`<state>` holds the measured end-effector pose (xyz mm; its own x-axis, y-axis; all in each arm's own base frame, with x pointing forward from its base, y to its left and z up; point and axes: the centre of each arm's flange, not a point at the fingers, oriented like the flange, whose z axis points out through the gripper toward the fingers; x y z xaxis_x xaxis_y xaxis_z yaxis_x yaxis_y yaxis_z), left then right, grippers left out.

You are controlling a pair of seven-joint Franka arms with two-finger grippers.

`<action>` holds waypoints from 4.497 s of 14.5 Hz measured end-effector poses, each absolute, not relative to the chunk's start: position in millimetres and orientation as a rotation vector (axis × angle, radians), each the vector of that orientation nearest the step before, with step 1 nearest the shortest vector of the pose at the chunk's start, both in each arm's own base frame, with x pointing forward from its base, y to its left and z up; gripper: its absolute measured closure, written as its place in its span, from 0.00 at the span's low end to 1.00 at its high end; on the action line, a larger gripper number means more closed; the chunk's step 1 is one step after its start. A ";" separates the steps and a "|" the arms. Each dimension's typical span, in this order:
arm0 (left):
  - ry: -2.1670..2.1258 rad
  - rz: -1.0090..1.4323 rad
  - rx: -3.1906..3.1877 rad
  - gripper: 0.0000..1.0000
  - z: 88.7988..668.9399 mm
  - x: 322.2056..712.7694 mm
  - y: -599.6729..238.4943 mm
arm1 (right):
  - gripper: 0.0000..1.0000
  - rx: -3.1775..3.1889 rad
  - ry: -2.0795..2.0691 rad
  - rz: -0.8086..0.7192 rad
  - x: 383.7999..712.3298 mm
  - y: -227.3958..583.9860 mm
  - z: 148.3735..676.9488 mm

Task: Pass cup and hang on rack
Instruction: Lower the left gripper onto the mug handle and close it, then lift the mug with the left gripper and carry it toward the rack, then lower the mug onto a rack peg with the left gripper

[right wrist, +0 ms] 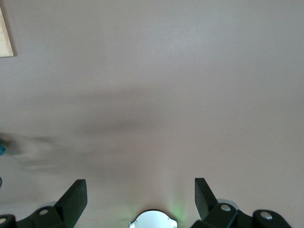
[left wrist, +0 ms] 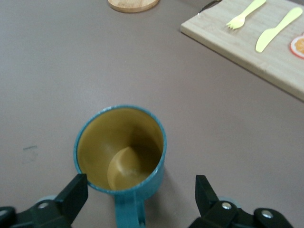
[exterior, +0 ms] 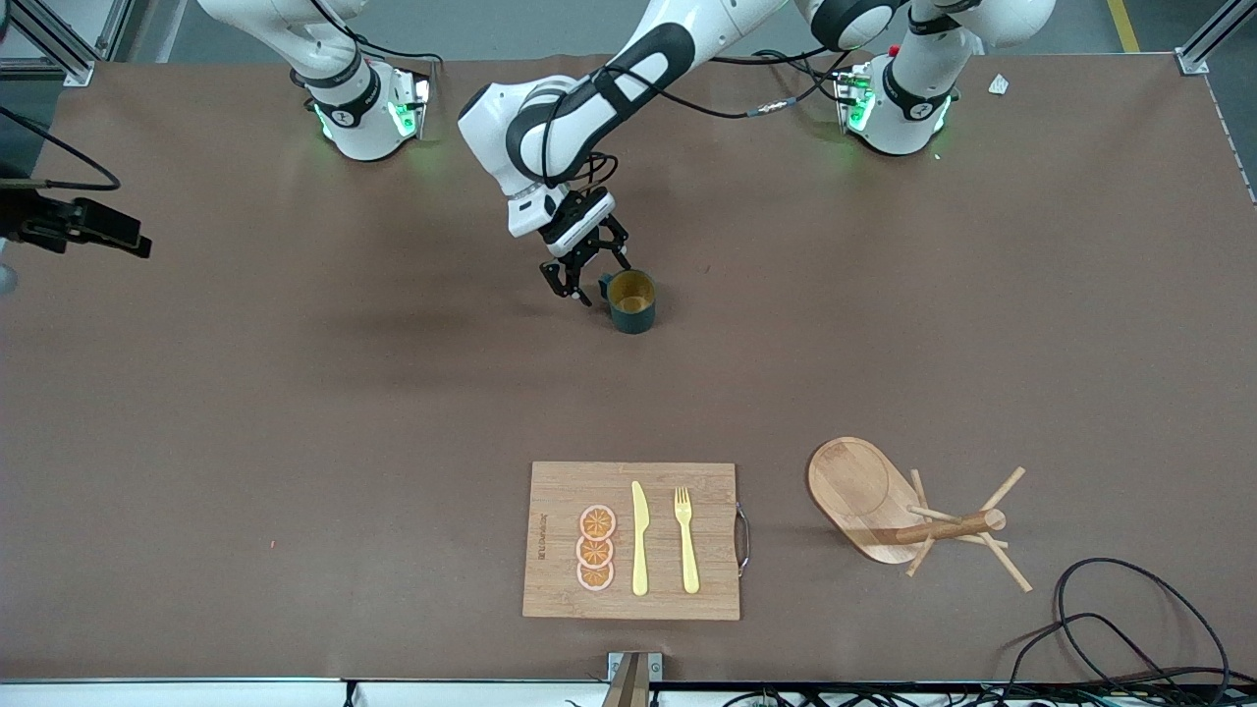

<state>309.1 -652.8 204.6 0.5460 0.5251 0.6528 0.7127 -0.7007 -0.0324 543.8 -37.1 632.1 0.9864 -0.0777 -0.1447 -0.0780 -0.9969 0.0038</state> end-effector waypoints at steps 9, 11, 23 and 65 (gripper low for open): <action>-1.024 -0.910 -2.474 0.09 180.4 307.4 -653.8 | 0.00 -3.113 0.105 0.207 545.3 -28.7 640.5; -1.026 -0.912 -2.471 0.11 181.5 307.5 -653.9 | 0.00 -3.113 0.140 0.212 544.9 -30.0 640.4; -1.042 -0.871 -2.433 0.79 177.7 305.1 -649.6 | 0.00 -3.110 0.145 0.270 538.9 -11.8 637.8; -2.200 0.813 -3.030 0.79 523.4 718.6 -107.1 | 0.00 -3.116 0.101 0.138 495.7 1.2 684.3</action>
<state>718.6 -107.1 523.4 0.3364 0.6691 -0.6627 0.9393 -0.1875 0.2875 495.7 1.2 684.3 0.9940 -0.0635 -0.0889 -0.0653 -0.9977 -0.0177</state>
